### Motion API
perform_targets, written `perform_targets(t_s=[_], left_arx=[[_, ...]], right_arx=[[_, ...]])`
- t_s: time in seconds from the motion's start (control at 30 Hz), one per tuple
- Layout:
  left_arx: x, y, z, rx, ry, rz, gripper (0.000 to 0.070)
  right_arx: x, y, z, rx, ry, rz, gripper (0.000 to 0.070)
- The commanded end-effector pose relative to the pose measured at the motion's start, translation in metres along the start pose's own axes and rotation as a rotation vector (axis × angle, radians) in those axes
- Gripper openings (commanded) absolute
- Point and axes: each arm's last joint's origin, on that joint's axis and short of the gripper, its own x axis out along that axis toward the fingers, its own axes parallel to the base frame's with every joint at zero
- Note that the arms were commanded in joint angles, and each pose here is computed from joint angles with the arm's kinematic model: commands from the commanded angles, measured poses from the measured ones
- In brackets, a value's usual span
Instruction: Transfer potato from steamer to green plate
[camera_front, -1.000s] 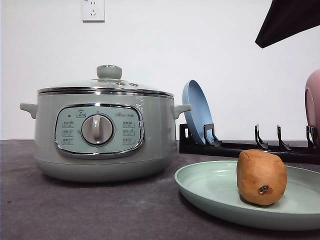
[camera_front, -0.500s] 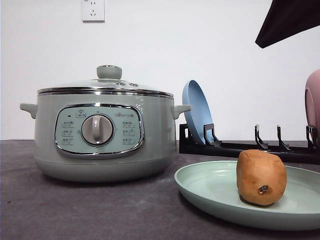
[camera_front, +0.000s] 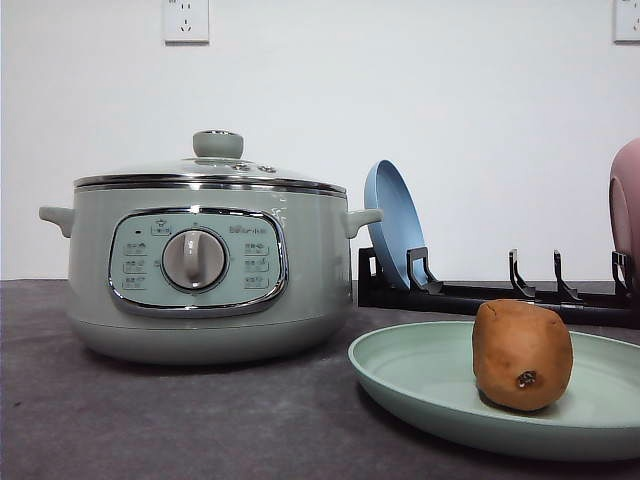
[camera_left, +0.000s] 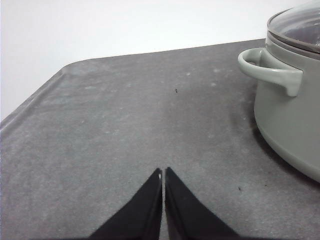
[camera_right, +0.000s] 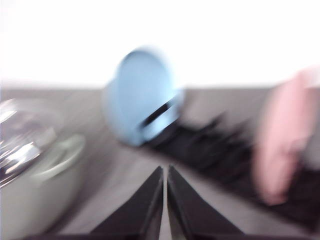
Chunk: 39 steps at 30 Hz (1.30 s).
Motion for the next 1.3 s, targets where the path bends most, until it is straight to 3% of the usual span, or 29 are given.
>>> perform_targets(t_s=[0.0, 0.27, 0.63, 0.97, 1.27], left_arx=[[0.002, -0.001, -0.007, -0.002, 0.024, 0.001, 0.0], [0.002, -0.001, -0.007, -0.002, 0.024, 0.001, 0.0], [0.002, -0.001, -0.007, -0.002, 0.024, 0.001, 0.0], [0.002, -0.001, -0.007, -0.001, 0.023, 0.001, 0.0], [0.002, -0.001, -0.007, -0.002, 0.023, 0.001, 0.0]], right_arx=[[-0.006, -0.005, -0.008, -0.03, -0.064, -0.031, 0.0], [-0.018, -0.019, -0.061, -0.101, -0.121, -0.118, 0.0], [-0.015, -0.027, -0.111, -0.094, -0.102, -0.131, 0.0], [-0.015, -0.029, -0.127, -0.066, 0.05, -0.143, 0.0], [-0.014, -0.029, -0.126, -0.065, 0.035, -0.143, 0.0]])
